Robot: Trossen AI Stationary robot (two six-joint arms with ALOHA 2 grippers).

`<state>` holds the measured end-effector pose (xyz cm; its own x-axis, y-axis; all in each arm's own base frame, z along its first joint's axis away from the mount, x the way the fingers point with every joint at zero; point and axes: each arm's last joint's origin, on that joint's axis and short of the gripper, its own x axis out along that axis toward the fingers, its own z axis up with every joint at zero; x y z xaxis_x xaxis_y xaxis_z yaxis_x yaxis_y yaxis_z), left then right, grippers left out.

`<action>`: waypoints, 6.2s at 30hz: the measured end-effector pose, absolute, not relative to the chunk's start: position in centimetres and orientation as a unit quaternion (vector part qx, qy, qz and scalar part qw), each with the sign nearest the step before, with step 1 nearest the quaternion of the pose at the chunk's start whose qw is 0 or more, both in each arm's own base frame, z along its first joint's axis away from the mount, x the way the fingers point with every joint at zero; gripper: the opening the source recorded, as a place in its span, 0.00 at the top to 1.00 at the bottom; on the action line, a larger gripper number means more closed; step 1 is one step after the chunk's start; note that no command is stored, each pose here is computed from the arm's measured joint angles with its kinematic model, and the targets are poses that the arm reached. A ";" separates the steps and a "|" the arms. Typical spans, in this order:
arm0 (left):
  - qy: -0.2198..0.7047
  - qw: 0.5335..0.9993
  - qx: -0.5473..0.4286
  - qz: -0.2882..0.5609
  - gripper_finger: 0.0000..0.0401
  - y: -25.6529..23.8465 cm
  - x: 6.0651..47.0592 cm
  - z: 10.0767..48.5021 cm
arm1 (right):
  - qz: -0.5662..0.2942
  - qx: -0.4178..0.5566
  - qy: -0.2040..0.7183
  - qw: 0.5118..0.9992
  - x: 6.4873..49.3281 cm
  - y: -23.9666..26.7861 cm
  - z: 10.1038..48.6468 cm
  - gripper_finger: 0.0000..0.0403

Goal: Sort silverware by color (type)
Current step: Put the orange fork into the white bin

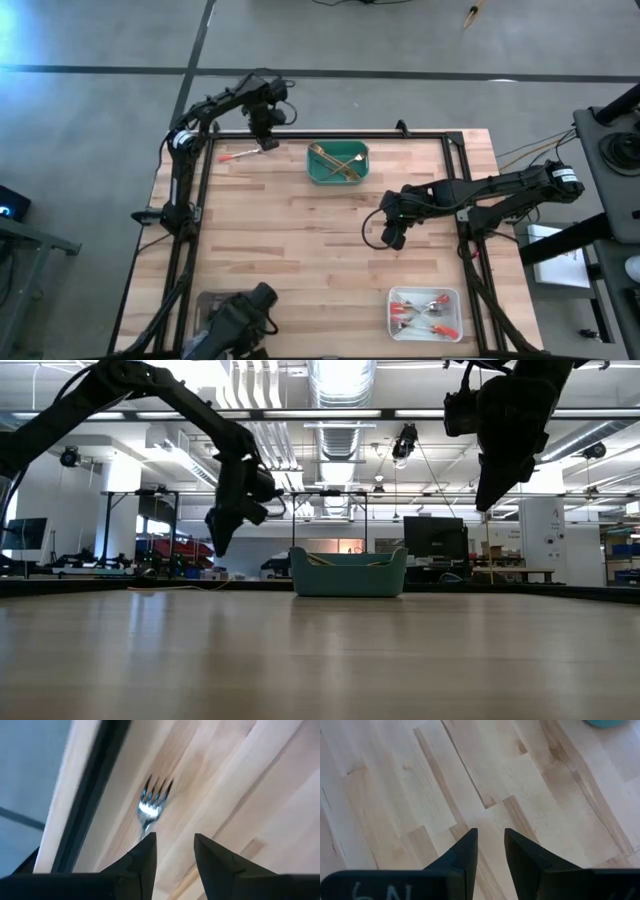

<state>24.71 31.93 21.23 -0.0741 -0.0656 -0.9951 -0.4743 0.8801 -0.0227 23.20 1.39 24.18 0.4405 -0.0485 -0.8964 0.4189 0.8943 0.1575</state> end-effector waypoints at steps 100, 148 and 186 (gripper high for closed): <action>0.773 0.572 -0.183 0.202 0.77 30.5 16.4 18.6 | -0.159 0.202 0.529 0.809 22.4 1.4 21.8 0.78; 0.670 0.512 -0.439 0.310 1.00 33.1 11.0 15.6 | -0.158 0.202 0.526 0.811 22.2 1.4 20.8 0.78; 0.746 0.471 -0.361 0.301 1.00 32.0 14.0 13.3 | -0.161 0.205 0.528 0.808 22.1 1.4 20.7 0.78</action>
<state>14.04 32.03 13.27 -0.2947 -0.2556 -0.9208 -0.8229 0.5577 0.1086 22.14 1.38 20.65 0.3904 -0.0437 -0.9196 0.4762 0.8644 0.1611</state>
